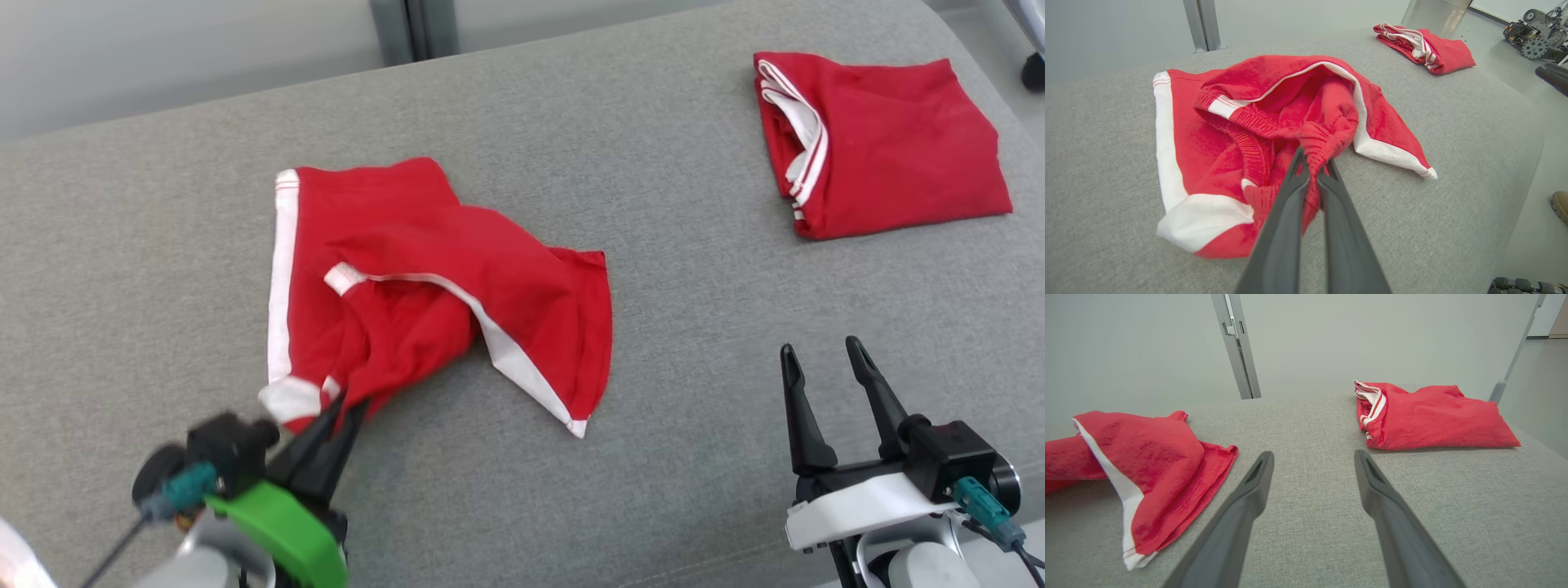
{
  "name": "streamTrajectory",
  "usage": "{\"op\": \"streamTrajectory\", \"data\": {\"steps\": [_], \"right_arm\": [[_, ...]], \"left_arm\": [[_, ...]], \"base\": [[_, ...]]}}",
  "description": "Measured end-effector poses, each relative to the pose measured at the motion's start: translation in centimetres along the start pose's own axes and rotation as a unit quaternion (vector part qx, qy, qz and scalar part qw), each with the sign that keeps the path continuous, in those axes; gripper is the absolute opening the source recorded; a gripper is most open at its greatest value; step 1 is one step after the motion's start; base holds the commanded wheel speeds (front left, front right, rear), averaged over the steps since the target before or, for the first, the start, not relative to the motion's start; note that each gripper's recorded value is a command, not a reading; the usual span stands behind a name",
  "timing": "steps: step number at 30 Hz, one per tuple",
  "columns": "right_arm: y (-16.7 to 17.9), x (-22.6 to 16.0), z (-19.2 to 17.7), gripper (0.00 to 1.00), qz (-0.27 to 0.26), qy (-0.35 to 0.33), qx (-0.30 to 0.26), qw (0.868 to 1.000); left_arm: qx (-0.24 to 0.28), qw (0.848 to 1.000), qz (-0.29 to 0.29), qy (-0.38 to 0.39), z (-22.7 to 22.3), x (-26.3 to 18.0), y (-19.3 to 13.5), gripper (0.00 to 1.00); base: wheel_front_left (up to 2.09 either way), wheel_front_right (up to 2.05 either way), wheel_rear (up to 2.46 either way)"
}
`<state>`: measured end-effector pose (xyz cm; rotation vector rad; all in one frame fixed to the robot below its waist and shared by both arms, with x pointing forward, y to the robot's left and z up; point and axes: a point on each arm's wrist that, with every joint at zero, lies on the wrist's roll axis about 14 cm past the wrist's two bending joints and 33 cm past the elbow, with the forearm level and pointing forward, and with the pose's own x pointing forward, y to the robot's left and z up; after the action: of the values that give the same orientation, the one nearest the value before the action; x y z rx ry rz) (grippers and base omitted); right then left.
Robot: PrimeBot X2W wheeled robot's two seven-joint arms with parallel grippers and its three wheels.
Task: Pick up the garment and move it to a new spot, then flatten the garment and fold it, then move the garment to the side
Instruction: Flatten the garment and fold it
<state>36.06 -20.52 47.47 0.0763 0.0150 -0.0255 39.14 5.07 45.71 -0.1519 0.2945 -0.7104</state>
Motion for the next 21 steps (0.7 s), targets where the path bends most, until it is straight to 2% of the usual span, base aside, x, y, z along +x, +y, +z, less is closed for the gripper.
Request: {"op": "streamTrajectory", "data": {"steps": [5,6,7,8,9,10,13,18,21], "right_arm": [[0.7,0.1,0.0,1.0,0.012,-0.001,-0.002,1.0],[0.9,0.1,0.0,1.0,0.014,-0.001,-0.002,1.0],[1.1,0.2,0.0,1.0,0.018,-0.002,-0.002,1.0],[1.3,0.2,0.0,1.0,0.021,-0.002,-0.003,1.0],[1.5,0.3,0.1,1.0,0.025,-0.003,-0.003,1.0],[1.7,0.4,0.1,1.0,0.027,-0.003,-0.003,1.0],[2.0,0.5,0.2,1.0,0.033,-0.005,-0.002,0.999],[2.4,0.5,0.3,1.0,0.038,-0.007,-0.003,0.999],[2.4,0.5,0.2,1.0,0.038,-0.006,-0.003,0.999]], "left_arm": [[-0.03,0.998,0.04,0.035,-4.1,-3.6,-0.3,0.0],[-0.039,0.997,0.051,0.032,-4.3,-3.9,-0.1,0.02],[-0.04,0.997,0.059,0.034,-4.8,-4.4,0.0,0.11],[-0.047,0.996,0.066,0.038,-5.4,-4.9,0.0,0.39],[-0.057,0.994,0.077,0.042,-6.0,-5.4,0.1,0.78],[-0.063,0.993,0.084,0.044,-6.4,-5.8,0.3,1.0],[-0.096,0.99,0.099,0.029,-6.3,-6.2,0.6,1.0],[-0.151,0.983,0.097,-0.03,-3.1,-5.8,1.0,1.0],[-0.164,0.98,0.101,-0.056,-1.2,-5.2,1.8,1.0]], "base": [[0.0,0.0,0.0],[0.0,0.0,0.0],[0.0,0.0,0.0],[0.0,0.0,0.0],[0.0,0.0,0.0],[0.0,0.0,0.0],[0.0,0.0,0.0],[0.0,0.0,0.0],[0.0,0.0,0.0]]}}
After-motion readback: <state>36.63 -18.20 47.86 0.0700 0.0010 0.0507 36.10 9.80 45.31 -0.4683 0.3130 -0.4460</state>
